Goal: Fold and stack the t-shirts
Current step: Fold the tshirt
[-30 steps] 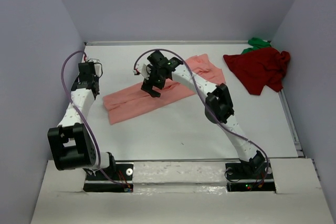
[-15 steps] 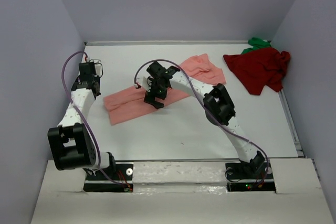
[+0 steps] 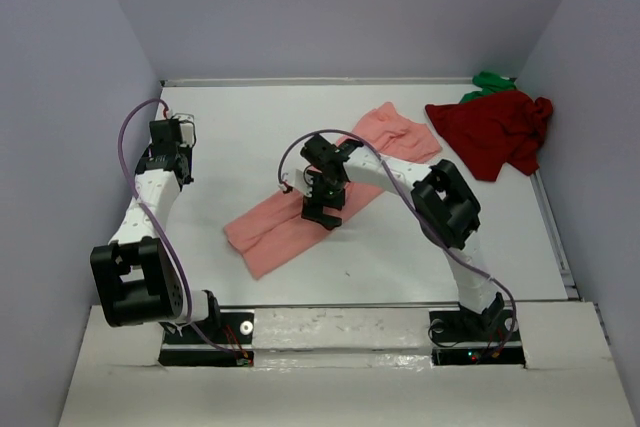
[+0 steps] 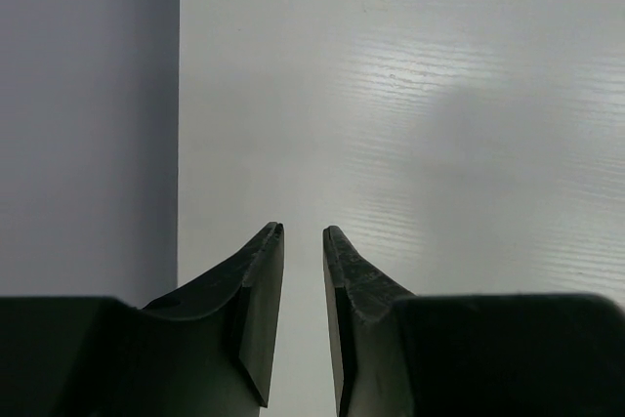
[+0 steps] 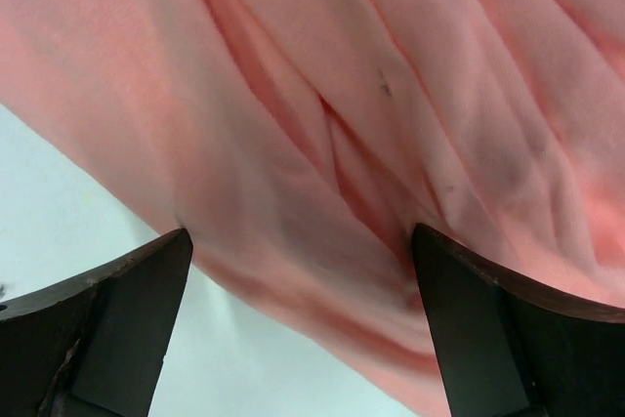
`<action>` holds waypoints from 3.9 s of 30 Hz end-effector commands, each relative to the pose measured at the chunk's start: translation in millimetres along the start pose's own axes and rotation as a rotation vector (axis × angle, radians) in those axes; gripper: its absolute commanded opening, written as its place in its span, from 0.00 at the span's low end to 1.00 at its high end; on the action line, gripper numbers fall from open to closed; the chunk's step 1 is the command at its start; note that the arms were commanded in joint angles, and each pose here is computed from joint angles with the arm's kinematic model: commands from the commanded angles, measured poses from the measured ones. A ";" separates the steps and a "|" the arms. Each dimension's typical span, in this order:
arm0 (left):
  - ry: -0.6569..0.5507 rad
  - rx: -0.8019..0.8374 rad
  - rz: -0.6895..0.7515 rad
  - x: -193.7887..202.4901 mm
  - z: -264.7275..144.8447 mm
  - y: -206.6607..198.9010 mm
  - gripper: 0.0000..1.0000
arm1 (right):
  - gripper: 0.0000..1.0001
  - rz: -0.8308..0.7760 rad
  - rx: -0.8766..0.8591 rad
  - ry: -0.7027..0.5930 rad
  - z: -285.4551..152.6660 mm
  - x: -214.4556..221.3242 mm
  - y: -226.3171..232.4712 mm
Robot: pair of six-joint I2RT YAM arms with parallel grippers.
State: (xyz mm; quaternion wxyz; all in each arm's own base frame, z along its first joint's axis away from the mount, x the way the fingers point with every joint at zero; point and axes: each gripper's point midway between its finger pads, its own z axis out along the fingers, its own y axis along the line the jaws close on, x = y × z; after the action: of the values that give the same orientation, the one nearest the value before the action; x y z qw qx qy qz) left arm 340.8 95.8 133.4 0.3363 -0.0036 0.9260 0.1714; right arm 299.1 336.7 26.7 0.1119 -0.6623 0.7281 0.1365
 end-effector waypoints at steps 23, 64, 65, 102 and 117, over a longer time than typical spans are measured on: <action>-0.095 0.117 -0.002 -26.1 -18.4 -14.6 0.36 | 1.00 0.069 0.603 -0.260 -212.6 -40.8 -68.7; 0.025 0.307 0.180 1.5 -1.6 -77.3 0.34 | 1.00 0.815 0.441 0.045 -86.8 168.0 -224.5; 0.028 0.300 0.181 2.4 -2.0 -75.8 0.34 | 1.00 0.815 0.425 0.030 -84.5 163.6 -226.7; 0.024 0.256 0.120 -8.8 -23.4 -64.4 0.34 | 1.00 0.585 0.660 -0.502 -218.9 57.9 -270.3; -0.045 0.271 0.122 -22.1 -37.5 -65.4 0.34 | 1.00 0.609 0.160 -0.380 -165.6 70.9 -107.5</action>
State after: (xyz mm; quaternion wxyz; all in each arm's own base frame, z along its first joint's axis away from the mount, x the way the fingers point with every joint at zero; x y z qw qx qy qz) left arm 336.1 22.8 127.7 0.3055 0.1010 0.9445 0.0660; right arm 444.0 182.5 185.6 0.3292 -0.3357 0.8675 0.1627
